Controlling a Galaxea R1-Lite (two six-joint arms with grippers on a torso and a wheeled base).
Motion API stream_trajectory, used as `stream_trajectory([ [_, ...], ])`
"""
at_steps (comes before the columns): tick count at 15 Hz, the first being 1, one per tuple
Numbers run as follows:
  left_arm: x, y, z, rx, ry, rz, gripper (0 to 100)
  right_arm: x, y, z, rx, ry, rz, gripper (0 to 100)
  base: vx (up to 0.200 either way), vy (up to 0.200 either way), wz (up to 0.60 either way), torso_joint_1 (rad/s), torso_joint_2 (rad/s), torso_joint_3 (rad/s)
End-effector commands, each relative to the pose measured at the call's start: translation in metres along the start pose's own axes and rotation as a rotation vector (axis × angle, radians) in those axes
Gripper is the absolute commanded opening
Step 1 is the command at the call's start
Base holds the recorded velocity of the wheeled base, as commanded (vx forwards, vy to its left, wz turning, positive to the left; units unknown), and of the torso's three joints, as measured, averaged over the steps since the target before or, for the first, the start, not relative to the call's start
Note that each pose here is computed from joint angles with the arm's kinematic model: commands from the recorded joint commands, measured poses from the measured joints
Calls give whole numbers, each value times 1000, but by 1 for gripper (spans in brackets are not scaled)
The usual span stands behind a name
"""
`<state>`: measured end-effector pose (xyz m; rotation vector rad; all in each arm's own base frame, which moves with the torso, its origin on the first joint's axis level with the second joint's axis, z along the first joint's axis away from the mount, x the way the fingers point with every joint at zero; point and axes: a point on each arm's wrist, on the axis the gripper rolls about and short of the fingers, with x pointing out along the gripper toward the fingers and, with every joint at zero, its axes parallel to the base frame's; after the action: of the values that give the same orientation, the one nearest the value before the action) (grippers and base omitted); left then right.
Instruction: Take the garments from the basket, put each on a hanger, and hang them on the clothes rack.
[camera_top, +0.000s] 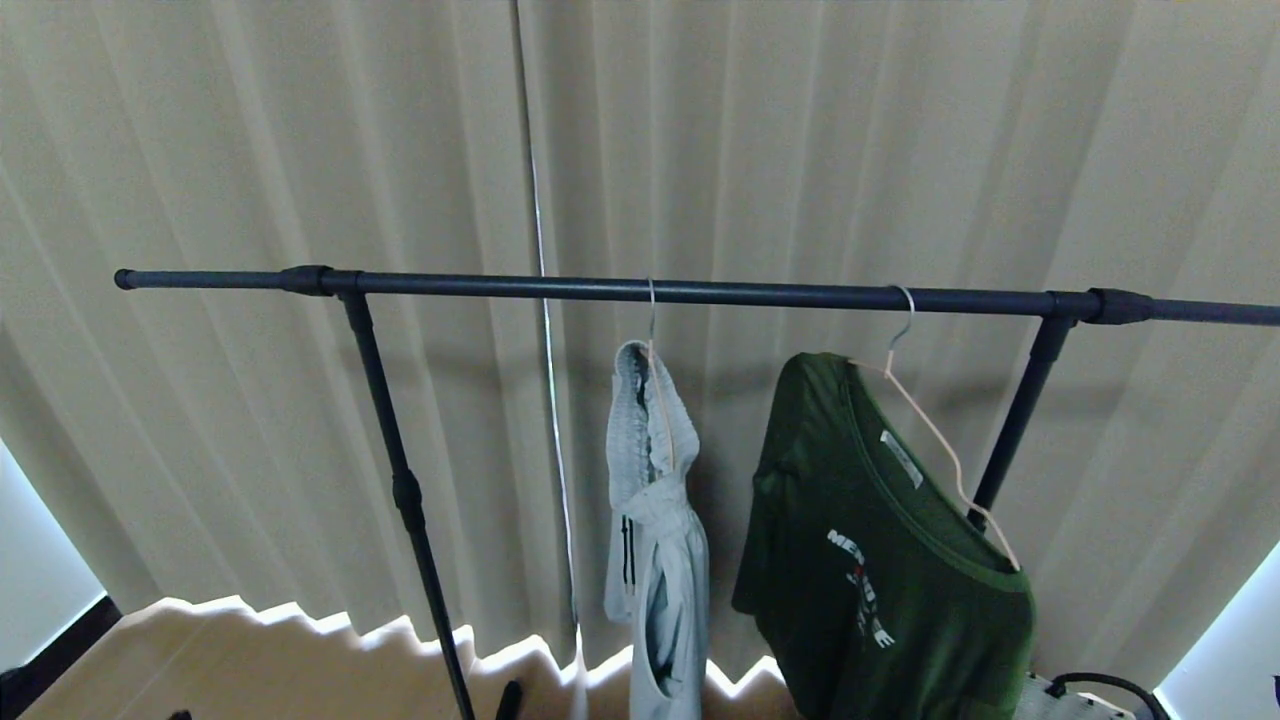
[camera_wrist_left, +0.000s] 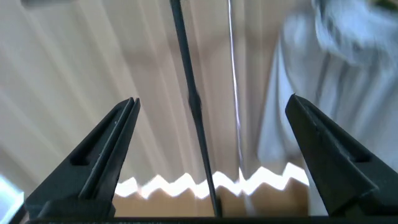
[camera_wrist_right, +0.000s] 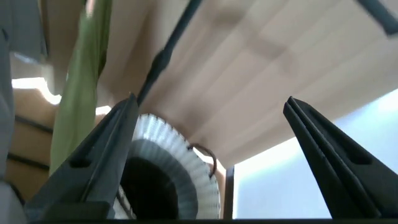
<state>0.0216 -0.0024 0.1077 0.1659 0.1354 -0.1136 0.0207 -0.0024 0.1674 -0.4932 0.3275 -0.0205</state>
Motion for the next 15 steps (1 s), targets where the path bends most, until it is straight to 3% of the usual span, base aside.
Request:
stream_trajectory([
  [1, -24, -9, -15, 33, -102, 19, 100, -16, -1, -14, 27, -59, -33, 100, 0, 0, 0, 0, 0, 0],
  [7, -32, -13, -23, 36, -146, 24, 100, -47, 14, -66, 81, -14, -210, 100, 0, 0, 0, 0, 0, 0],
  [8, -32, -13, -23, 29, -145, 24, 100, -43, 19, -73, 100, 5, -200, 100, 0, 0, 0, 0, 0, 0],
  [10, -32, -13, -23, 23, -145, 26, 100, -25, 28, -83, 295, -19, -203, 100, 0, 0, 0, 0, 0, 0],
  [13, -32, -13, -23, -26, -147, 28, 100, -16, 32, -86, 511, -109, -196, 100, 0, 0, 0, 0, 0, 0],
  [15, -32, -12, -23, -45, -150, 45, 100, -12, 34, -87, 597, -137, -199, 100, 0, 0, 0, 0, 0, 0],
])
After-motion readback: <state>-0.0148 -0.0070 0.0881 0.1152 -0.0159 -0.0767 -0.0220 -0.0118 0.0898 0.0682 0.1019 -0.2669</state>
